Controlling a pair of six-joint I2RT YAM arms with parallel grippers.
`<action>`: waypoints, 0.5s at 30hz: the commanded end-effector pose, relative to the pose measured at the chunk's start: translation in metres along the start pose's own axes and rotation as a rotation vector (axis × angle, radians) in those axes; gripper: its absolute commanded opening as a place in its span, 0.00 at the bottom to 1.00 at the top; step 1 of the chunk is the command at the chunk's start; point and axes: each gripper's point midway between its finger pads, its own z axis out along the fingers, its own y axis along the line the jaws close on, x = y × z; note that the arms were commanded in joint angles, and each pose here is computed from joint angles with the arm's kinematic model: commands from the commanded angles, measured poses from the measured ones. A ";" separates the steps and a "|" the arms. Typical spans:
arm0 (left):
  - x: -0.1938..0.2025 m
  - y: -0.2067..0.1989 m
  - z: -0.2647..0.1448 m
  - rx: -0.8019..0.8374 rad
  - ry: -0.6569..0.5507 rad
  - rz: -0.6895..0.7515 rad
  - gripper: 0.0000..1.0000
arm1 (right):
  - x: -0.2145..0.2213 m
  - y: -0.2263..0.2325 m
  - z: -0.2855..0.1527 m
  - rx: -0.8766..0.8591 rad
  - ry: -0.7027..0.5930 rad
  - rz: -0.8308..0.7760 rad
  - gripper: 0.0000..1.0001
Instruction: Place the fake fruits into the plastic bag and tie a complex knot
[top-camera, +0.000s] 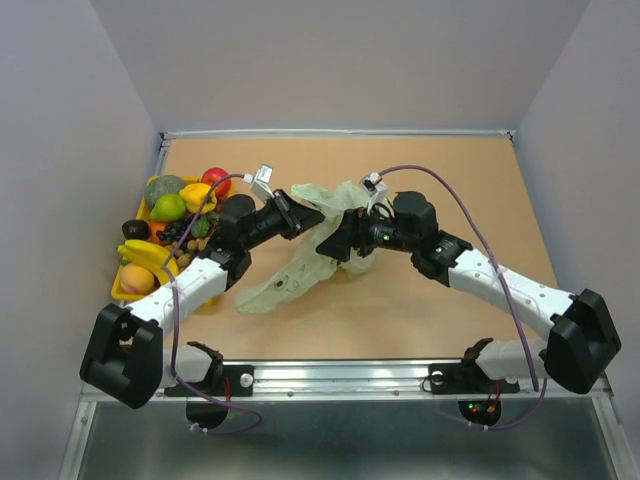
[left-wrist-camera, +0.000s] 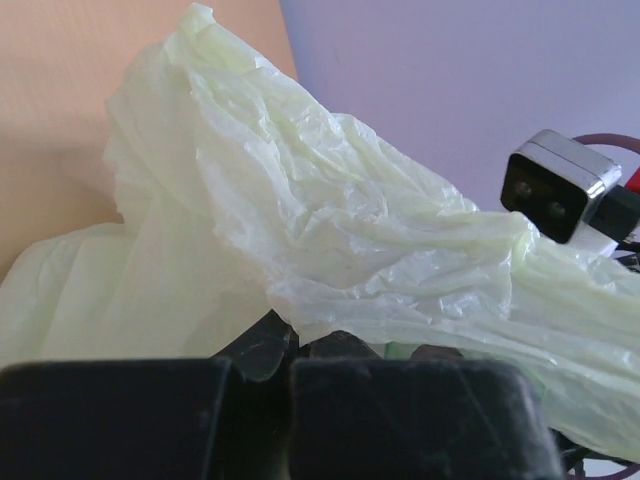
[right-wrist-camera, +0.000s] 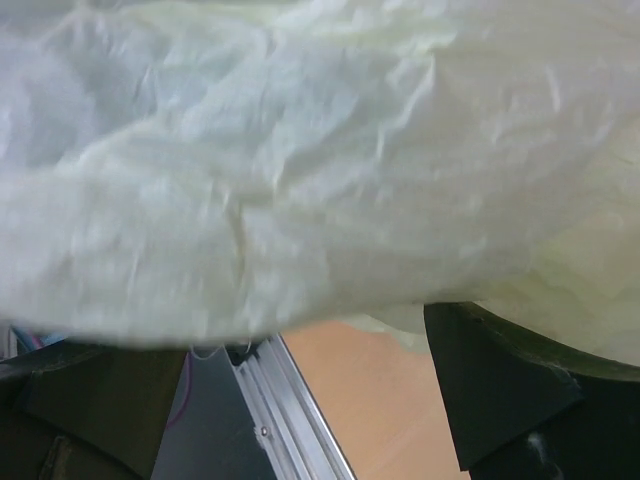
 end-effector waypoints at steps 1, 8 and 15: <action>-0.004 -0.029 0.000 0.098 -0.008 0.045 0.00 | -0.037 0.000 0.010 0.028 -0.138 -0.047 0.98; -0.001 -0.021 -0.011 0.087 0.000 0.069 0.00 | -0.053 0.000 0.000 0.070 -0.184 -0.117 0.16; -0.028 0.012 -0.029 -0.029 -0.043 0.195 0.00 | -0.065 0.004 -0.029 0.120 -0.185 -0.224 0.00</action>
